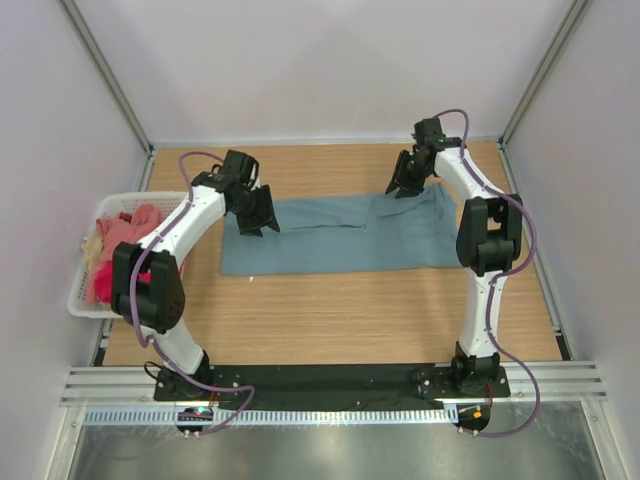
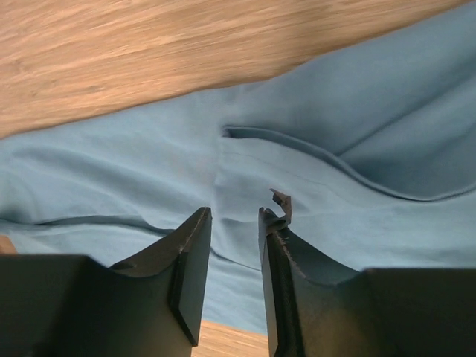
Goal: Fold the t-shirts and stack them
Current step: Fold the tshirt
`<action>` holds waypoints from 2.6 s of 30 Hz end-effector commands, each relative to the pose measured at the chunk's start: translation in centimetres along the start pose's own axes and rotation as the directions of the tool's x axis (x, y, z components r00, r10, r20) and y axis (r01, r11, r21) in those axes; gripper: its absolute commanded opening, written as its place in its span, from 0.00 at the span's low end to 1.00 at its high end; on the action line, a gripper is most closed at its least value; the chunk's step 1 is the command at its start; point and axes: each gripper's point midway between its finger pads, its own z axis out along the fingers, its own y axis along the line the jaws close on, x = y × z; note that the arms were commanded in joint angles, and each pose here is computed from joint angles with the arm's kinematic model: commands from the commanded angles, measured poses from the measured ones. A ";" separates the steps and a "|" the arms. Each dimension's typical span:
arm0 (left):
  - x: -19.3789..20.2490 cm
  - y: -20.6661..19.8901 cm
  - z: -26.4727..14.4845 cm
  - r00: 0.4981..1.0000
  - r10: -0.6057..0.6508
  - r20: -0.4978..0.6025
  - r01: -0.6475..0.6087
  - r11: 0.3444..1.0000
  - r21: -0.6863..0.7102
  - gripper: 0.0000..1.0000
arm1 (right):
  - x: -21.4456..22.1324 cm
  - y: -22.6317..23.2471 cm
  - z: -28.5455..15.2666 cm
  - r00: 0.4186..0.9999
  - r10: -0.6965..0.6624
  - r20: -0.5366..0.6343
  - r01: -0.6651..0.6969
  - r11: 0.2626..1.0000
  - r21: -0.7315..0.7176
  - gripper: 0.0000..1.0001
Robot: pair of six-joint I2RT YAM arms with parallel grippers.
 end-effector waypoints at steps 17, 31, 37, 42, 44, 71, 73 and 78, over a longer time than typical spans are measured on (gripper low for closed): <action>-5.8 9.0 6.9 0.986 -0.157 -0.058 0.144 0.974 -0.176 0.40 | 0.7 2.6 2.2 0.993 -0.113 0.031 0.109 0.987 0.115 0.34; -3.9 9.3 6.9 0.983 -0.158 -0.096 0.143 0.978 -0.151 0.40 | -1.8 2.7 5.0 0.985 -0.152 0.088 0.135 0.976 0.174 0.35; -3.7 9.0 6.4 0.984 -0.153 -0.093 0.140 0.981 -0.137 0.40 | -1.5 1.9 6.0 0.986 -0.150 0.073 0.133 0.970 0.202 0.34; -4.1 8.5 5.9 0.985 -0.154 -0.081 0.144 0.982 -0.119 0.40 | -1.2 1.6 6.3 0.985 -0.163 0.059 0.147 0.966 0.214 0.24; -4.3 8.4 5.8 0.986 -0.150 -0.078 0.141 0.983 -0.116 0.40 | -1.2 1.8 6.3 0.983 -0.171 0.061 0.155 0.965 0.210 0.18; -3.7 8.7 5.4 0.984 -0.163 -0.067 0.154 0.980 -0.123 0.40 | -0.4 6.7 4.4 0.980 -0.191 0.048 0.188 0.980 0.059 0.18; -3.8 8.6 5.3 0.985 -0.163 -0.063 0.155 0.980 -0.121 0.40 | -0.5 6.9 4.2 0.979 -0.199 0.049 0.197 0.979 0.052 0.18; -4.1 8.5 5.3 0.985 -0.158 -0.062 0.150 0.981 -0.120 0.40 | -0.8 7.5 4.2 0.977 -0.205 0.064 0.204 0.979 0.024 0.01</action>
